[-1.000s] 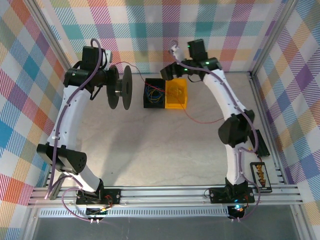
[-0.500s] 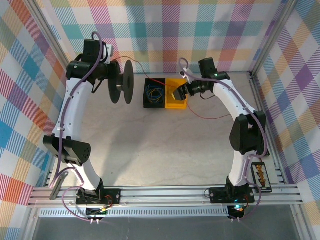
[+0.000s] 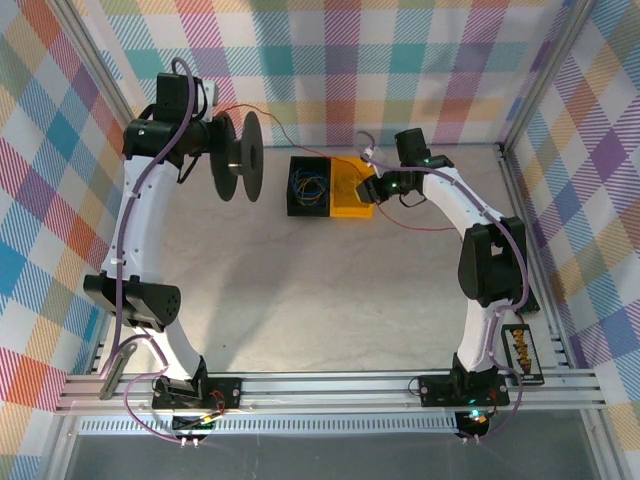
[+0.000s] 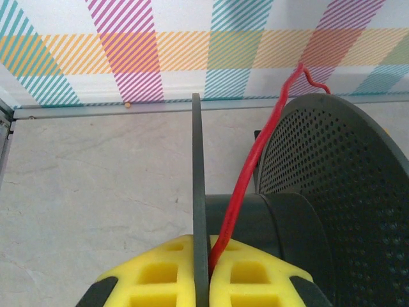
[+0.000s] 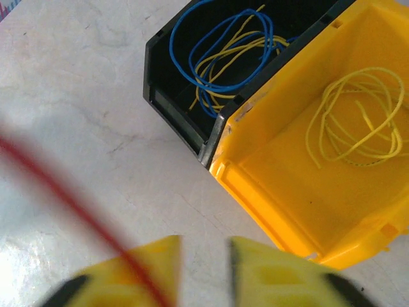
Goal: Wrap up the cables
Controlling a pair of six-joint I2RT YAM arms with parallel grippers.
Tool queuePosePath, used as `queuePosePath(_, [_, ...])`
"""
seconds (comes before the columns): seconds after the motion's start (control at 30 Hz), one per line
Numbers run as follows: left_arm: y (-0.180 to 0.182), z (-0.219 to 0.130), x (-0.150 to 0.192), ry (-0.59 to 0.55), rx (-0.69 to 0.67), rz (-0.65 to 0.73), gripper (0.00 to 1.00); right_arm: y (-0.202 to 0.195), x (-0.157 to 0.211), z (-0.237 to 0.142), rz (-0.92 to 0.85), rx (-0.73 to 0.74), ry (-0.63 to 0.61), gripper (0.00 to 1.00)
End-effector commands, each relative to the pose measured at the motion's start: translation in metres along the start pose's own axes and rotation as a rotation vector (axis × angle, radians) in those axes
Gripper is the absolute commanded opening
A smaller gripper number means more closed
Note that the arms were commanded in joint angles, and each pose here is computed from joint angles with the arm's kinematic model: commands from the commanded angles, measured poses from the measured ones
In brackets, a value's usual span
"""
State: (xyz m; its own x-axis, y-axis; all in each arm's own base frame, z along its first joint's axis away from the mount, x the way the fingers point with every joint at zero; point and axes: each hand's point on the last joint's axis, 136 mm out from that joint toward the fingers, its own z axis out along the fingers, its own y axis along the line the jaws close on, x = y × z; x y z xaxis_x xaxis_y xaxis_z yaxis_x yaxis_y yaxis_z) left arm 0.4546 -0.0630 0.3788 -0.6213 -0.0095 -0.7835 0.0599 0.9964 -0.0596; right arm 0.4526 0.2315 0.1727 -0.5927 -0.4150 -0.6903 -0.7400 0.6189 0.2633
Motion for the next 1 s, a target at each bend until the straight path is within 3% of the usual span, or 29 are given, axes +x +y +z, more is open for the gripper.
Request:
queuePosePath(0.0, [0.002,-0.027,-0.031,-0.121,0.033,-0.060,0.00,-0.002,-0.019,-0.013,-0.044,0.038,-0.037,0.00])
queuePosePath(0.23, [0.004,-0.038,-0.042,-0.168,0.121,-0.165,0.00,-0.018,-0.051,-0.043,-0.042,0.184,0.028,0.00])
queuePosePath(0.4, [0.004,-0.061,-0.066,-0.261,0.296,-0.296,0.00,-0.037,-0.041,-0.034,-0.023,0.278,0.161,0.00])
queuePosePath(0.67, [-0.008,-0.103,-0.097,-0.343,0.634,-0.376,0.00,-0.048,-0.024,-0.027,0.025,0.340,0.219,0.00])
queuePosePath(0.87, [-0.006,-0.107,-0.100,-0.356,0.690,-0.394,0.00,-0.039,-0.011,-0.025,0.019,0.353,0.252,0.00])
queuePosePath(0.97, [0.002,-0.101,-0.096,-0.350,0.629,-0.407,0.00,-0.036,-0.004,-0.026,0.025,0.347,0.266,0.00])
